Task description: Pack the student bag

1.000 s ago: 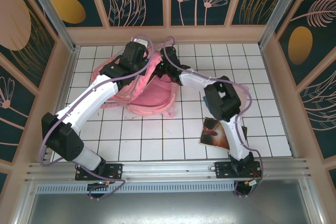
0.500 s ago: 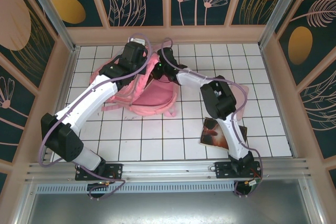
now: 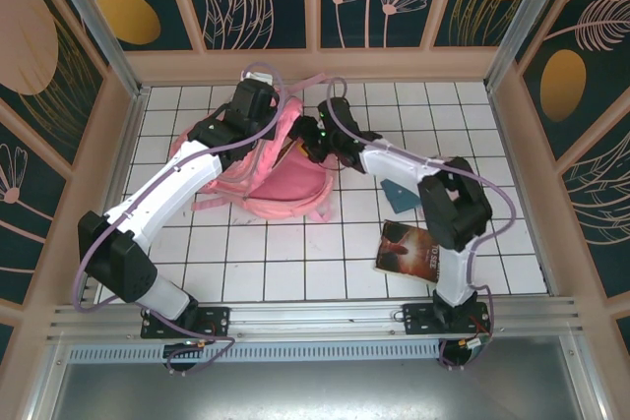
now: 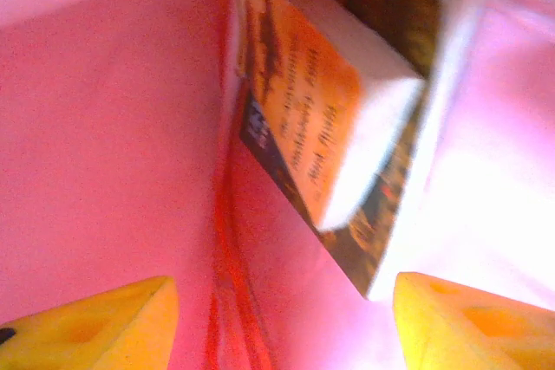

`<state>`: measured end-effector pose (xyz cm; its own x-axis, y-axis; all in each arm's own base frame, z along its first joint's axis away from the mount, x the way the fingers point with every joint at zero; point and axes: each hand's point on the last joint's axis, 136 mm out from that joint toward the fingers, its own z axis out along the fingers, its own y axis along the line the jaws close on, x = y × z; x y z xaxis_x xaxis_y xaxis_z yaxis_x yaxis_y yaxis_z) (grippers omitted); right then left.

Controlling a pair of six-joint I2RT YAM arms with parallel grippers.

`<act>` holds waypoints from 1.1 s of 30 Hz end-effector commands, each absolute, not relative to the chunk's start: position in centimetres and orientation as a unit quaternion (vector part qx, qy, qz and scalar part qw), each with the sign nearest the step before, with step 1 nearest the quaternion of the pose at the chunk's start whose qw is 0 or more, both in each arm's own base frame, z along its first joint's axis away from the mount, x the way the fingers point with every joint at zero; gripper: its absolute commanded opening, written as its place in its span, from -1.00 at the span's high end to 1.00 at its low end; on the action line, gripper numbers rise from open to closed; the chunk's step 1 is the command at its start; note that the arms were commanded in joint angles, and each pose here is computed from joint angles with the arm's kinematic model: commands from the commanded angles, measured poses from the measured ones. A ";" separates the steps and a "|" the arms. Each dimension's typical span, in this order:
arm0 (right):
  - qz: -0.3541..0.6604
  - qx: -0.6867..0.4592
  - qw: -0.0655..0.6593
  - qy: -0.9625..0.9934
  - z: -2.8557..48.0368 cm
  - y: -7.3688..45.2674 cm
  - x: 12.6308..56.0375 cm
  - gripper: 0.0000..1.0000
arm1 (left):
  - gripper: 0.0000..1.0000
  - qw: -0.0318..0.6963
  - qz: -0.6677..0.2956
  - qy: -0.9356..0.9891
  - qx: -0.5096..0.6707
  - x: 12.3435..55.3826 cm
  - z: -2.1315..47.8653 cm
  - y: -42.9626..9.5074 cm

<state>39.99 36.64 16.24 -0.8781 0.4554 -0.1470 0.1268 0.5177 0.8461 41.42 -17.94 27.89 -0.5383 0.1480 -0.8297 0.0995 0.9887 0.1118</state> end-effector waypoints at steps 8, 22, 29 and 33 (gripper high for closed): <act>0.221 0.231 0.313 0.894 16.0 21.7 34.6 -0.29 | 0.80 0.504 -0.062 0.860 0.054 41.9 27.5 -20.3; 0.020 0.304 0.170 0.937 9.2 9.2 27.0 -0.47 | 0.79 0.414 0.031 0.909 0.027 36.4 18.4 -14.6; 0.003 0.334 0.112 0.936 6.4 8.4 24.3 -0.48 | 0.62 0.403 0.043 0.914 0.017 35.3 18.5 -13.5; 0.020 0.350 0.075 0.934 4.7 9.1 22.7 -0.48 | 0.01 0.421 0.009 0.907 0.010 34.8 20.0 -13.9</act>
<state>24.89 9.09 6.07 -0.7561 0.6194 -0.2114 0.6097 0.7840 0.1166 35.32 -15.40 18.43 -0.6704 0.0793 -0.7378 0.0677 0.9967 0.0457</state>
